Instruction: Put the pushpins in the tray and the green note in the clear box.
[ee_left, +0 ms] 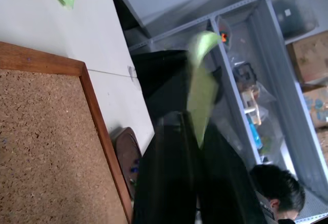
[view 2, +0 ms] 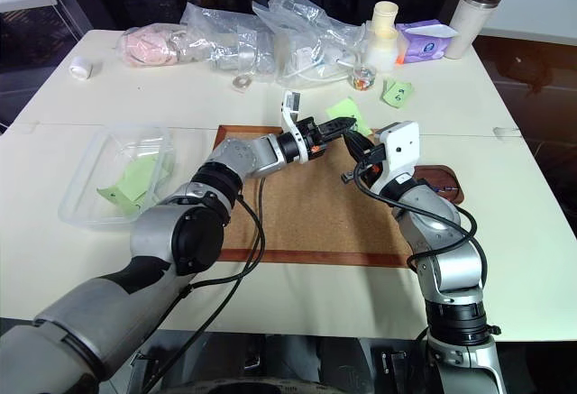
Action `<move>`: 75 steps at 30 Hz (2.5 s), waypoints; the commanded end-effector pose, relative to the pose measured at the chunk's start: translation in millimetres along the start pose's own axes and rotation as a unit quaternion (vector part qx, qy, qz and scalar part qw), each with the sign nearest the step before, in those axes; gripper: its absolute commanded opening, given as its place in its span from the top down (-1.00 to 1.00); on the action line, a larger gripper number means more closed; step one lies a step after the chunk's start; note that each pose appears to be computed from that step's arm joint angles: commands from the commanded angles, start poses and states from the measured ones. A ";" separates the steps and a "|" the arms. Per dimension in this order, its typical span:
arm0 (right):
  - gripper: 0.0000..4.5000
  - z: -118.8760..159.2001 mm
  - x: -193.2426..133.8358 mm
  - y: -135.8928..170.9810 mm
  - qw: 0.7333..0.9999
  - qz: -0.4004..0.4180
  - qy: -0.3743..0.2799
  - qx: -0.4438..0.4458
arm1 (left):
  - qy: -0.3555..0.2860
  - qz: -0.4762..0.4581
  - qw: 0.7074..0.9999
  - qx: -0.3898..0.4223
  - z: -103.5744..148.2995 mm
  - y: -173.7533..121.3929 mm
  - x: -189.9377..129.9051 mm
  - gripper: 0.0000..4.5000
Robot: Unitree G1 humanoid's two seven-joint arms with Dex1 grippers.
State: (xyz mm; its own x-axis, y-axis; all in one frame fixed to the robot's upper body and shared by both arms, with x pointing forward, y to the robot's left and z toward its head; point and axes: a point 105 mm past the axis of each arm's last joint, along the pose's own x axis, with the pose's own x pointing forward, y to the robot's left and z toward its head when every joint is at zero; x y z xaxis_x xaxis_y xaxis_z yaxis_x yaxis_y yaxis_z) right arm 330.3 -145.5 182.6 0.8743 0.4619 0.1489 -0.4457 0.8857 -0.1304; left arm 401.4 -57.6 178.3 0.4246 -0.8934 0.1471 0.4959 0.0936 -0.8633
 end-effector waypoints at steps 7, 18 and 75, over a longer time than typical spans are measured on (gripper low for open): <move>1.00 20.0 -0.8 -0.7 0.999 -0.001 -0.037 -0.008 | 0.004 -0.011 0.999 0.042 9.1 -13.0 3.8 0.99; 1.00 33.0 -9.2 -13.9 0.998 -0.030 -0.058 0.014 | 0.038 0.044 0.995 0.078 0.1 8.5 -3.8 0.99; -0.99 -48.1 -92.7 -139.5 0.918 -0.297 0.069 0.255 | 0.203 -0.058 0.796 0.567 -4.7 -38.0 -23.0 1.00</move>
State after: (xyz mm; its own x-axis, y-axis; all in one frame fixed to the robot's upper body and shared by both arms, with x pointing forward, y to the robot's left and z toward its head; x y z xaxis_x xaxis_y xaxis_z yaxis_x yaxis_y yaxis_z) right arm 323.6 -309.7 121.4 0.9867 -0.0738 -0.1447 0.1283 0.9005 0.4156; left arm 370.6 -42.8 188.7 0.1583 -0.9614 -0.2250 0.9830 0.1320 0.1273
